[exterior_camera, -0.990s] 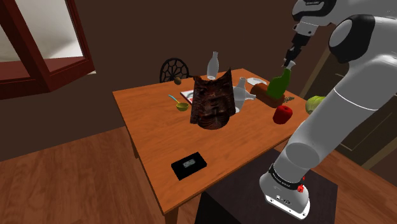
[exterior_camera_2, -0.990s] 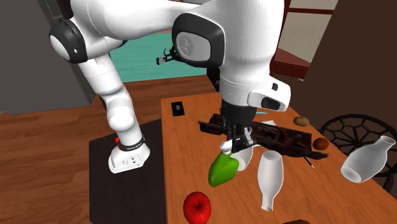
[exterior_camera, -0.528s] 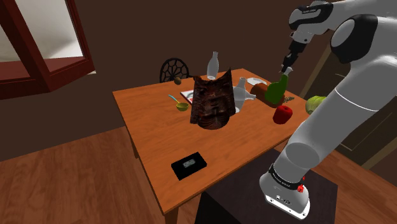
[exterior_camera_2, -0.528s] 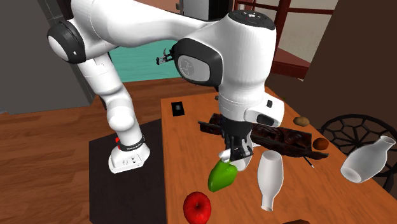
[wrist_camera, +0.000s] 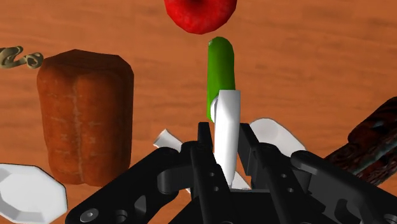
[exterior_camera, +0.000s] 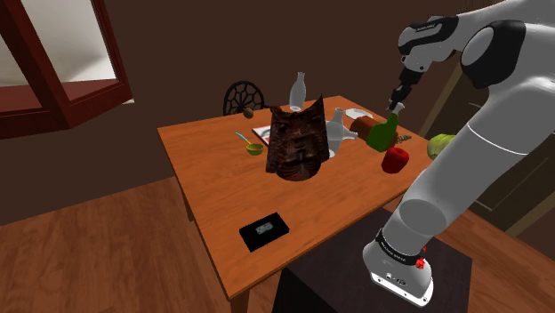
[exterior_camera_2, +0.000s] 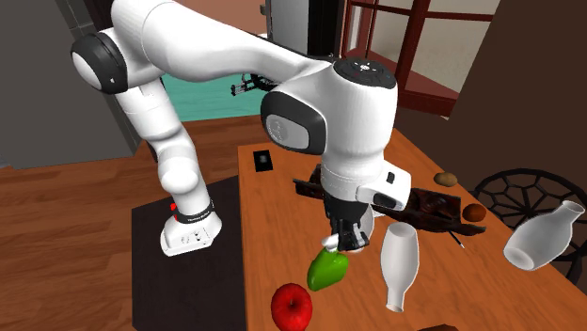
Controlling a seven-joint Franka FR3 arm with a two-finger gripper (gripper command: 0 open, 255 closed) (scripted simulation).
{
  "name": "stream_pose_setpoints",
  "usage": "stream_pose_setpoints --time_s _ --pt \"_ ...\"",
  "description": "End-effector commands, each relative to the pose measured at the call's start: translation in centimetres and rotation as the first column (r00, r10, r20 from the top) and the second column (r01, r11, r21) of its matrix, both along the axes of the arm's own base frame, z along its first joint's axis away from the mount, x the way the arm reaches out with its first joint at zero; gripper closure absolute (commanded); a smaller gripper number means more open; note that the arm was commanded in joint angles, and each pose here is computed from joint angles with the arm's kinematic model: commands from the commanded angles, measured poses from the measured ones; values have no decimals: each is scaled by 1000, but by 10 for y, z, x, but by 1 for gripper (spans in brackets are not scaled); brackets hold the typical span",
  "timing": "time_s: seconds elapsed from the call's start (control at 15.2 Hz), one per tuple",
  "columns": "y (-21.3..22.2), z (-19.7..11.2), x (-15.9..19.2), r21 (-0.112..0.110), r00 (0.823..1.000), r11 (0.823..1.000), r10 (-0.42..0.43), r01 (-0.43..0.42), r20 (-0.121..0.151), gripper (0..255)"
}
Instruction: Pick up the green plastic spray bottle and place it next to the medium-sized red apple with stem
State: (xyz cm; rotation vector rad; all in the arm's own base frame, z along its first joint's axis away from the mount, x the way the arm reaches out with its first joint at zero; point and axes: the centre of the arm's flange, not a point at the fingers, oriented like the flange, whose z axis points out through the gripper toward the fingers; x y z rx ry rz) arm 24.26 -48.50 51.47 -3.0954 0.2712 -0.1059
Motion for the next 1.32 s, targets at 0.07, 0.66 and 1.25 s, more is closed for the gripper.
stream_pose_setpoints --time_s 0.07,0.66,1.25 --pt "0 -15 0 -1 1000 1000 0 0 1 255" --pt "0 -63 0 -1 1000 1000 0 0 1 255" --pt "0 -72 0 -1 1000 1000 0 0 1 255"
